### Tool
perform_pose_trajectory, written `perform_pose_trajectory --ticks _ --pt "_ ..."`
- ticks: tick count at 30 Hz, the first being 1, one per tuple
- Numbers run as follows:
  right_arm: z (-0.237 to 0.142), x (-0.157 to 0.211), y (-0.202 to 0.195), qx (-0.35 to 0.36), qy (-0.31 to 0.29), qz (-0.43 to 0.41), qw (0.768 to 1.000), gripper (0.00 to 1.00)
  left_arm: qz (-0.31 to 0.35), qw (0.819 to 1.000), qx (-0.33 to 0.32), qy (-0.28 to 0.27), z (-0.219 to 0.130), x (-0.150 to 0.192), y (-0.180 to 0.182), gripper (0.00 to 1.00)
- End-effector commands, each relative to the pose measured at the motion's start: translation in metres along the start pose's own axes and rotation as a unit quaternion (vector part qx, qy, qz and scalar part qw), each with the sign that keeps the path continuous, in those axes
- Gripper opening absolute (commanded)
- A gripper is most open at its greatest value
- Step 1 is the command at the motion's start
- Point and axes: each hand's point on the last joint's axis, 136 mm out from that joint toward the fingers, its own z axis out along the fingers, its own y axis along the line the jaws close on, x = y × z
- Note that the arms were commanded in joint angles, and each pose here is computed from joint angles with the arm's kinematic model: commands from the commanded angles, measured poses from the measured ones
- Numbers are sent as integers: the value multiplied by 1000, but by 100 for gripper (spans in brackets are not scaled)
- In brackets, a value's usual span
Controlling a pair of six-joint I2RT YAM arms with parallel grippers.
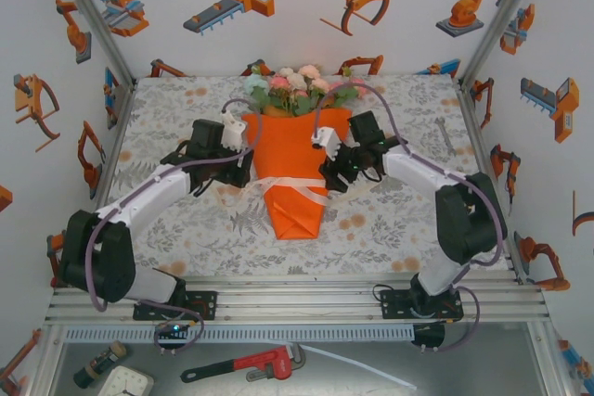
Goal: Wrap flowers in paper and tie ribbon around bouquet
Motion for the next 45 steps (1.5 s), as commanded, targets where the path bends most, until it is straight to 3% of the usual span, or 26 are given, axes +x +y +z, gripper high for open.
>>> perform_pose_trajectory --ticks 1,12,15,18,21,24,27,31,37,45 --pt "-6 7 36 -68 25 -50 996 64 20 999 38 20 5 3 -13 68" --pt "28 38 41 -30 108 -46 993 67 9 998 1 55 22 16 1 69" --pt "40 30 36 -33 114 -41 992 64 -2 999 -5 46 21 15 3 69" --pt "57 37 34 -10 158 -56 986 59 -20 999 -11 40 20 14 6 69" --pt "66 45 37 0 184 -74 980 45 -32 999 -4 39 20 15 4 69" --pt "60 37 36 8 173 -75 982 18 -32 998 -2 50 21 20 4 69" --pt "48 25 34 20 158 -82 984 1 -31 997 -1 64 21 25 4 70" --pt "37 17 33 27 144 -85 986 0 -40 995 -10 89 19 34 9 72" --pt "26 11 32 21 119 -71 990 0 -35 990 82 112 20 44 -20 81" --pt "24 5 30 24 111 -74 991 0 -35 985 -18 165 51 53 15 82"
